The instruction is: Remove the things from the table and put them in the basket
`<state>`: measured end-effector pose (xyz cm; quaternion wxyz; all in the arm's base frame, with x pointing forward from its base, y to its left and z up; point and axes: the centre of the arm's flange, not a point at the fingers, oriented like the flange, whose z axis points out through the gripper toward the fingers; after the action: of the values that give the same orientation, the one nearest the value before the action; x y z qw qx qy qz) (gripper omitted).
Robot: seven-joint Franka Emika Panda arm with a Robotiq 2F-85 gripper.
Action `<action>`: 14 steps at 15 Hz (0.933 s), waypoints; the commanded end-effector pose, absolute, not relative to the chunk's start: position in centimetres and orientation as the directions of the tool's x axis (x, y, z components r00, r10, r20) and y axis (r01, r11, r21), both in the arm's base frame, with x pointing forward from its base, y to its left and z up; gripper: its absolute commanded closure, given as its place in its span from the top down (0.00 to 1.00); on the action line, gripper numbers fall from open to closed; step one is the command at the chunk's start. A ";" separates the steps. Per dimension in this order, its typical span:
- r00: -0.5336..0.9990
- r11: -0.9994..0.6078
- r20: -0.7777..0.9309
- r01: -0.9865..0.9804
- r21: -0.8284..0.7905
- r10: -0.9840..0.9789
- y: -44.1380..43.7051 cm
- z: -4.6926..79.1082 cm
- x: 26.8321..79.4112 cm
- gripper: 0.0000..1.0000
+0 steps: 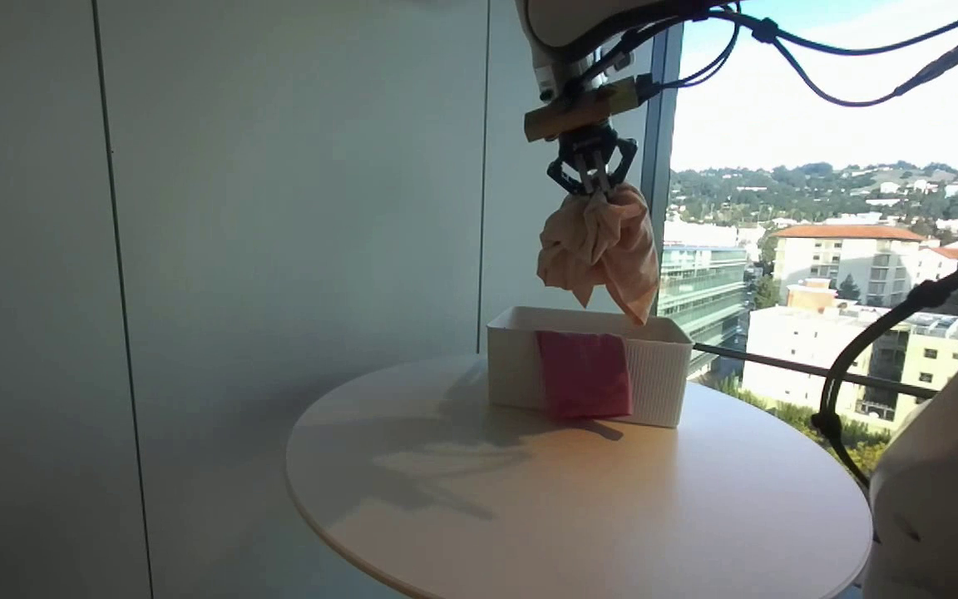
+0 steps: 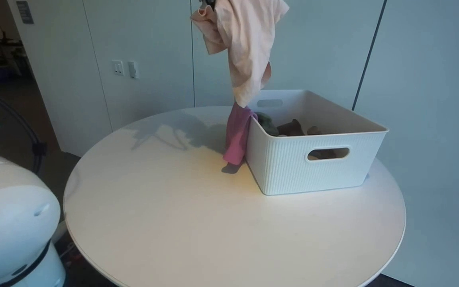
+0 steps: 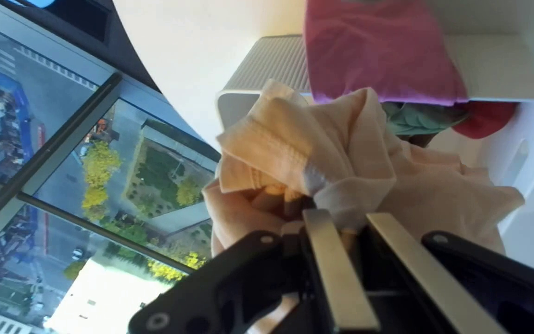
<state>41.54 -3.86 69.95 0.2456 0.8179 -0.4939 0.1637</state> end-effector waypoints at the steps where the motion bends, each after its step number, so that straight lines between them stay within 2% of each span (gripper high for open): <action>1: 0.363 -0.280 0.604 -0.932 0.232 -0.709 -7.4 67.0 45.0 0.09; 7: 0.402 -0.390 0.552 -0.909 0.146 -0.731 -10.2 59.5 53.5 0.09; 8: 0.413 -0.399 0.528 -0.905 0.147 -0.742 -10.4 58.3 54.5 0.39; 9: 0.421 -0.410 0.511 -0.901 0.141 -0.749 -10.6 57.3 55.3 0.40; 10: 0.430 -0.420 0.499 -0.897 0.139 -0.752 -10.6 56.5 55.7 0.45; 14: 0.488 -0.506 0.448 -0.858 0.087 -0.750 -6.7 58.7 53.6 0.77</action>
<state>55.22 -9.51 55.15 0.1966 0.8270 -0.4981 0.1712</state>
